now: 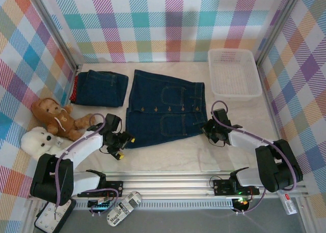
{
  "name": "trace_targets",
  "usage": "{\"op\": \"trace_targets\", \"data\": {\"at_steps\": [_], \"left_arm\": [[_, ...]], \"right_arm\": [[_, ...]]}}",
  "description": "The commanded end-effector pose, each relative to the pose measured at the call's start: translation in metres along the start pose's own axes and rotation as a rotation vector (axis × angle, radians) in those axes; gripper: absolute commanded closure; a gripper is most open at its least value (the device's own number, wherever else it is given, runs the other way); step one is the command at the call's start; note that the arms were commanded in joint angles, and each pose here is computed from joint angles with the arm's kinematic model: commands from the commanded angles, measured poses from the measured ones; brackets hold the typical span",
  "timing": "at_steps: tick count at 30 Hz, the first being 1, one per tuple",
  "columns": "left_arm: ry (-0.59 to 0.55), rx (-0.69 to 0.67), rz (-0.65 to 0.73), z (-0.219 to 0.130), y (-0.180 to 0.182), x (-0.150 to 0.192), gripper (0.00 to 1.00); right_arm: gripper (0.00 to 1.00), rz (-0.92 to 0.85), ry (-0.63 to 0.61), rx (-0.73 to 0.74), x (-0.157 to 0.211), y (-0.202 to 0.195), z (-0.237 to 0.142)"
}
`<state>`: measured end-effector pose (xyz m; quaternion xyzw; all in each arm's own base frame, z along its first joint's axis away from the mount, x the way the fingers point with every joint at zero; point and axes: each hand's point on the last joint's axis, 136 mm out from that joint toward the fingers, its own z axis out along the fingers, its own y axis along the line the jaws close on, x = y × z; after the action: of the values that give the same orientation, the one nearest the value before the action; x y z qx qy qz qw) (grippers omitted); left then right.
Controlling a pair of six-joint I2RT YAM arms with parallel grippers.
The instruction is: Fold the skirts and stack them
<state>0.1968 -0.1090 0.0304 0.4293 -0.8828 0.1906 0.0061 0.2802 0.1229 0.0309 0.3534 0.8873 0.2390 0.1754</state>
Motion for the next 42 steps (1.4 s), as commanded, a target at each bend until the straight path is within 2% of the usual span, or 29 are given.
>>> {"op": "trace_targets", "data": {"at_steps": [1, 5, 9, 12, 15, 21, 28, 30, 36, 42], "left_arm": [[-0.011, 0.065, -0.001, 0.004, -0.016, -0.002, 0.24], [-0.02, 0.067, 0.025, 0.008, -0.02, -0.005, 0.35], [-0.002, 0.061, 0.023, 0.012, -0.02, -0.003, 0.52], [0.003, 0.03, 0.023, 0.015, -0.014, 0.001, 0.55], [0.01, -0.009, 0.02, 0.019, -0.003, 0.004, 0.52], [0.026, -0.018, 0.029, 0.032, -0.003, 0.005, 0.79], [-0.02, -0.023, 0.046, 0.032, -0.004, -0.003, 0.97], [-0.032, -0.019, 0.05, 0.032, -0.008, -0.006, 1.0], [-0.106, 0.023, 0.097, 0.012, -0.027, -0.016, 1.0], [-0.191, 0.013, 0.145, -0.007, -0.008, -0.02, 1.0]], "right_arm": [[1.0, 0.007, -0.006, -0.024, 0.0, 0.001, -0.001], [1.0, 0.009, -0.002, -0.02, 0.001, -0.001, -0.001], [1.0, 0.011, 0.0, -0.016, 0.002, -0.003, -0.001], [1.0, 0.014, 0.0, -0.014, 0.002, -0.004, -0.001], [1.0, 0.01, -0.001, -0.02, 0.001, -0.002, -0.001], [1.0, -0.01, 0.007, -0.048, 0.004, 0.002, -0.003], [1.0, -0.039, -0.007, -0.096, 0.006, 0.003, -0.009], [1.0, -0.054, -0.002, -0.113, 0.007, 0.004, -0.01], [1.0, -0.113, 0.039, -0.151, 0.014, 0.014, -0.011], [1.0, -0.123, 0.112, -0.059, 0.024, 0.002, -0.018]]}}
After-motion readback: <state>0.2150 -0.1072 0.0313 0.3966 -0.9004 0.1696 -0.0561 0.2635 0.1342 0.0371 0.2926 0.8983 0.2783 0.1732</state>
